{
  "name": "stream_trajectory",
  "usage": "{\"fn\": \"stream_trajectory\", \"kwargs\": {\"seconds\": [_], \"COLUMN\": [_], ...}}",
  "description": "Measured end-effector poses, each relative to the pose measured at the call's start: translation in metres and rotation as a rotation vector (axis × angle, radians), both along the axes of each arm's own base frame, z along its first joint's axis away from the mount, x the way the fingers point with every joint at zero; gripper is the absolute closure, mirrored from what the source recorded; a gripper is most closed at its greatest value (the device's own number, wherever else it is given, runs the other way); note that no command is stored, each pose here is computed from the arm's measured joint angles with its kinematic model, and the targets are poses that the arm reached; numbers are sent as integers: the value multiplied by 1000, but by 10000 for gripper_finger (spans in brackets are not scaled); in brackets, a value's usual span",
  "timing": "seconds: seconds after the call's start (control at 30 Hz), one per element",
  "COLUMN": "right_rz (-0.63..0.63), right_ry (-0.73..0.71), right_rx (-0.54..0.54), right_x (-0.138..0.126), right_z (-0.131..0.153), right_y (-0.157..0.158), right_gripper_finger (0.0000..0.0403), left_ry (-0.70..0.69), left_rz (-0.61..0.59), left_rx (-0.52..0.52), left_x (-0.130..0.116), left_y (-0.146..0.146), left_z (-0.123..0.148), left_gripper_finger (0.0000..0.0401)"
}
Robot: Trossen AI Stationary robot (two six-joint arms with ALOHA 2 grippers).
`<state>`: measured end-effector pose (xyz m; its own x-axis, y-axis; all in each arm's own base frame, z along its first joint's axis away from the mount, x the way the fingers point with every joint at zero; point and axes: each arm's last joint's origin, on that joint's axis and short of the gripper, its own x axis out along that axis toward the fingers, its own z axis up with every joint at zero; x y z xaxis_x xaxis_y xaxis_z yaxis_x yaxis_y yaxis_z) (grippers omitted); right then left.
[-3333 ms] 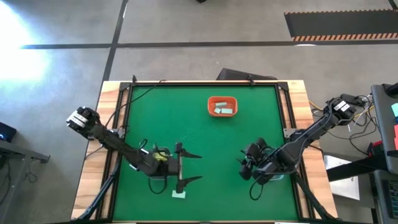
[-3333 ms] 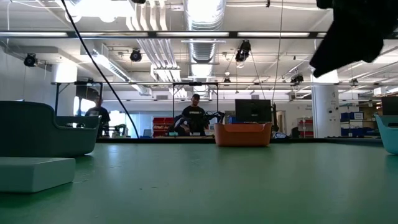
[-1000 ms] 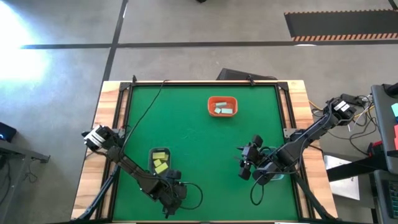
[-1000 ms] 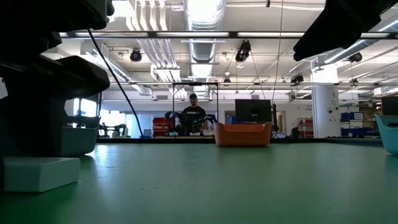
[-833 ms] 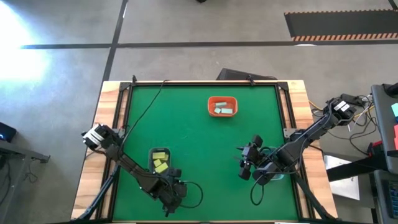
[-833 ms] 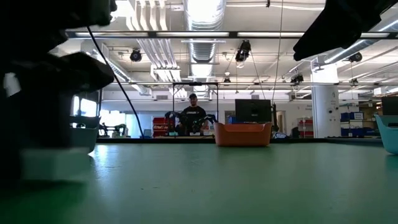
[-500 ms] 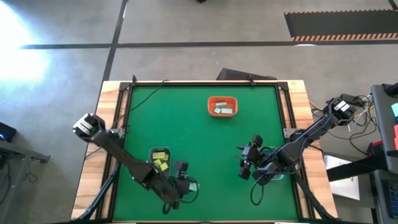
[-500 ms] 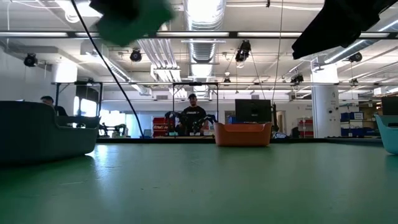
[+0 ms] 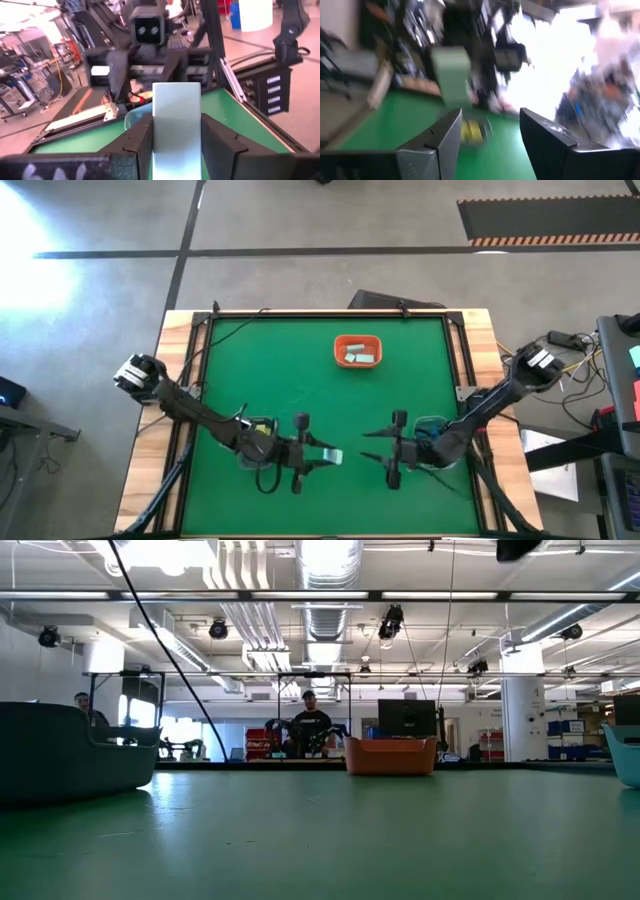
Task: Sort & place blocks by color
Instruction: Put the light blue block into the orange bin
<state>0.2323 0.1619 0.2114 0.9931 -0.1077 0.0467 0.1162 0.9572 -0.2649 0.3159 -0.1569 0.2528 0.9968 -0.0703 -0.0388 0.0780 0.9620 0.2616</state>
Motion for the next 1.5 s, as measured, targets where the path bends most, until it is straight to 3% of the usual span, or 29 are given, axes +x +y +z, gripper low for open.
{"fn": "stream_trajectory", "kwargs": {"seconds": [0.1, 0.2, 0.43, 0.87, 1.13, 1.5], "right_rz": [80, 103, 89, 83, 139, 224], "right_ry": [-154, -218, -239, -236, -248, -255], "right_rx": [-40, -66, -65, -11, -21, 0], "right_x": [2, 10, 35, 53, 58, 66], "right_z": [4, 5, 9, 6, 6, 5], "right_y": [1, 1, 2, -11, -18, -30], "right_gripper_finger": [216, 216, 194, 147, 172, 239], "left_ry": [-37, -55, -58, -114, -101, -102], "left_rz": [8, 12, 34, 54, 55, 64], "left_rx": [-19, -29, -29, -46, -29, -28], "left_x": [-2, -2, 2, 5, 4, 6], "left_y": [4, 7, 14, 20, 21, 24], "left_z": [-3, -4, -3, 4, 2, 2], "left_gripper_finger": [284, 284, 283, 283, 283, 283]}}
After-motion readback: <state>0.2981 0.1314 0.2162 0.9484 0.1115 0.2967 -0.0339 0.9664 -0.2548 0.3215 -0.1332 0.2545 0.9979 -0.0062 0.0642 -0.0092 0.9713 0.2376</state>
